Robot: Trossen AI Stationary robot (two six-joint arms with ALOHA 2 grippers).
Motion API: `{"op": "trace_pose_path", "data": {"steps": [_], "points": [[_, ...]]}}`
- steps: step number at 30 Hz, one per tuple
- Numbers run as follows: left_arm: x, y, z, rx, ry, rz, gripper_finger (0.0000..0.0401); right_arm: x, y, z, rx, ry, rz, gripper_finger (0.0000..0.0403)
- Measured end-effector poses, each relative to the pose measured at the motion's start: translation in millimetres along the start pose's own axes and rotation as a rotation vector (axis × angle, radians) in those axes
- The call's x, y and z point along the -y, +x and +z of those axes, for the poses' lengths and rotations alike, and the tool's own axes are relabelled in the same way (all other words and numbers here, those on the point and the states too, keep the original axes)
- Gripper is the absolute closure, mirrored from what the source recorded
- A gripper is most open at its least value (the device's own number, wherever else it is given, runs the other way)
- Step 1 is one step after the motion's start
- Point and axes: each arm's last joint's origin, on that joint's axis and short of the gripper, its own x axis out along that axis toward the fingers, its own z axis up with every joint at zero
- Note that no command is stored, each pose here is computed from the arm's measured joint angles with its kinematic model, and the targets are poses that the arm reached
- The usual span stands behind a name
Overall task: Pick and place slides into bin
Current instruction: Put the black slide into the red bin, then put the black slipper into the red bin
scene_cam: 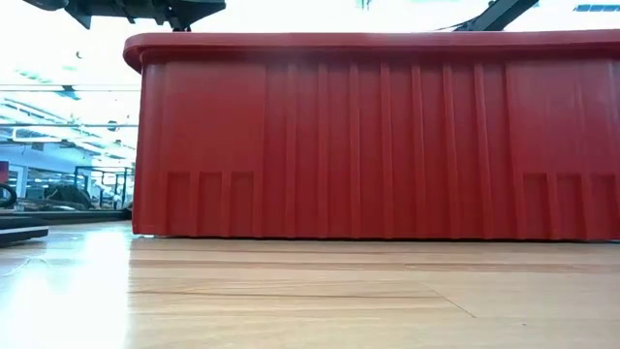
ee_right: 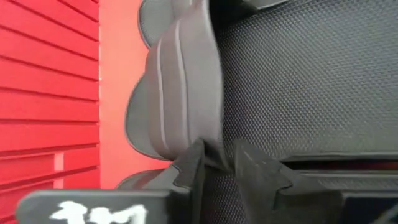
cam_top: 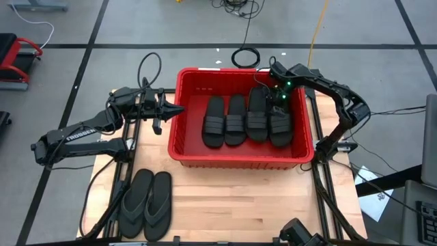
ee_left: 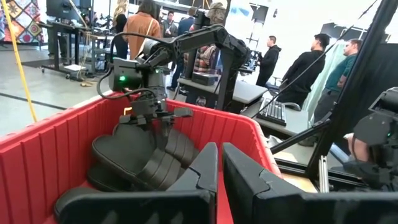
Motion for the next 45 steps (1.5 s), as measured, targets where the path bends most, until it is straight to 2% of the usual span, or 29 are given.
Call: {"op": "trace_pose_path", "data": {"steps": [4, 9, 13, 16, 18, 20, 22, 25, 28, 33, 36, 38, 42, 45], "points": [[0, 0, 0, 0.000, 0.017, 0.000, 0.0380, -6, -8, 1, 0.022, -0.019, -0.041, 0.0306], [0, 0, 0, -0.001, 0.024, 0.000, 0.0380, -12, -20, 1, 0.012, -0.038, -0.160, 0.0286], [0, 0, 0, -0.004, -0.007, 0.001, 0.0380, -17, -29, 2, 0.049, -0.021, -0.207, 0.0283], [0, 0, 0, -0.006, 0.015, 0.002, 0.0380, -25, -39, 3, 0.098, -0.038, -0.237, 0.0289], [0, 0, -1, -0.006, 0.040, 0.004, 0.0380, -32, -48, 7, 0.192, -0.024, -0.256, 0.0302], [-1, 0, 0, -0.003, 0.057, 0.020, 0.0387, -43, -63, 14, 0.358, -0.034, -0.225, 0.0323], [-1, 0, 0, -0.001, 0.076, 0.033, 0.0397, -62, -81, 22, 0.533, -0.092, -0.189, 0.0349], [-2, 0, 0, 0.003, 0.114, 0.056, 0.0397, -95, -105, 31, 0.730, -0.209, -0.228, 0.0391], [-3, 0, 0, 0.012, 0.124, 0.097, 0.0400, -121, -117, 30, 0.928, -0.274, -0.254, 0.0394], [-2, 0, 5, 0.062, 0.153, 0.109, 0.0400, -143, -101, 16, 1.247, -0.329, -0.140, 0.0401], [-1, -1, 8, 0.090, 0.152, 0.098, 0.0399, -144, -80, 0, 1.379, -0.279, -0.041, 0.0402], [0, -1, 10, 0.106, 0.129, 0.075, 0.0400, -143, -66, -10, 1.408, -0.243, 0.009, 0.0402], [1, -1, 10, 0.105, 0.090, 0.038, 0.0400, -149, -46, -24, 1.364, -0.194, 0.101, 0.0402], [1, -1, 10, 0.104, 0.078, 0.036, 0.0400, -157, -42, -30, 1.356, -0.143, 0.065, 0.0403]]}}
